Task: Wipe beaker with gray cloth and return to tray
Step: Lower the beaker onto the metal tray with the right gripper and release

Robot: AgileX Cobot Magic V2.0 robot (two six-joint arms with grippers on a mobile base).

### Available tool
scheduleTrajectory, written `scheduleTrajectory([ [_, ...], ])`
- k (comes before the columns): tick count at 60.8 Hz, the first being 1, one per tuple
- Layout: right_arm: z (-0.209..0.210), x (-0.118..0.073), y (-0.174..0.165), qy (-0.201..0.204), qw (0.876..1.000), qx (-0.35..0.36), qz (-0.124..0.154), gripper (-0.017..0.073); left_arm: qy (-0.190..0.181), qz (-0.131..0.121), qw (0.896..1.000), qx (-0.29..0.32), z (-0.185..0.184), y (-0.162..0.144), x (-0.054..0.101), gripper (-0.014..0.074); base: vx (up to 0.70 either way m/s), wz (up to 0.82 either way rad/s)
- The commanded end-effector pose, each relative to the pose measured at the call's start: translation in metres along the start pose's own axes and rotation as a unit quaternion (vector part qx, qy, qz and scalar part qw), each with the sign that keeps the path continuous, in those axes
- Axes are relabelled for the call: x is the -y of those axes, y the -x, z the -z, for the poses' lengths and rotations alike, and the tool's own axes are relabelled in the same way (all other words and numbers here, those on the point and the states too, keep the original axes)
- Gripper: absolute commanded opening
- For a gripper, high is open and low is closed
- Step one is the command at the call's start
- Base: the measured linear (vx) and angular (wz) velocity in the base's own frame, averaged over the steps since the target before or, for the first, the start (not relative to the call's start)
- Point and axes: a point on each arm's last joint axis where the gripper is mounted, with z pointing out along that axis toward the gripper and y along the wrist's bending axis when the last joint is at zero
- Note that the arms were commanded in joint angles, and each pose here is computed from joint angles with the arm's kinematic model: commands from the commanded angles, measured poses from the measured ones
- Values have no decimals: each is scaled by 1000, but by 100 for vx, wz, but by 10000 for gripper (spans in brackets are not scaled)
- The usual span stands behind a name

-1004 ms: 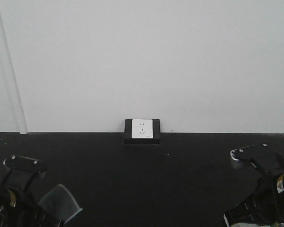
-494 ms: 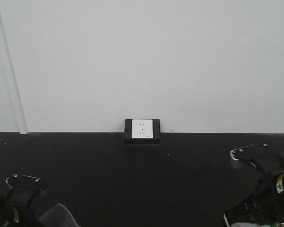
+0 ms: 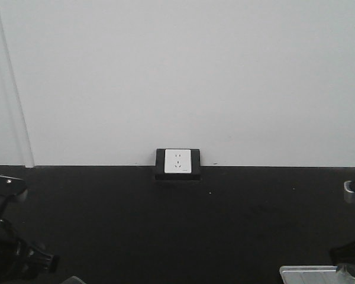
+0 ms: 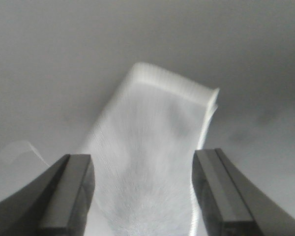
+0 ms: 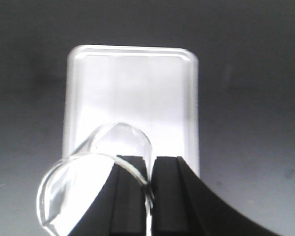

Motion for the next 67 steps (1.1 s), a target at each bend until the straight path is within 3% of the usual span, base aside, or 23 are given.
scheduleTrajectory([
  [1, 0, 12, 1, 0, 999, 40, -3, -8, -15, 9, 996, 84, 39, 11, -1, 531, 0, 0],
  [14, -43, 9, -17, 11, 1000, 10, -11, -8, -20, 11, 992, 121, 61, 9, -3, 519, 0, 0],
  [34, -87, 3, -12, 33, 999, -3, -40, -8, -18, 15, 993, 112, 61, 8, -3, 513, 0, 0],
  [43, -96, 2, -12, 34, 999, -9, -41, 11, -17, 15, 994, 108, 61, 7, -4, 513, 0, 0],
  [51, -96, 2, -12, 34, 999, -9, -41, 82, -18, 16, 994, 109, 61, 7, -4, 513, 0, 0],
  [67, -90, 1, -9, 43, 997, -3, -57, 325, -18, 16, 994, 109, 61, 7, -4, 513, 0, 0],
])
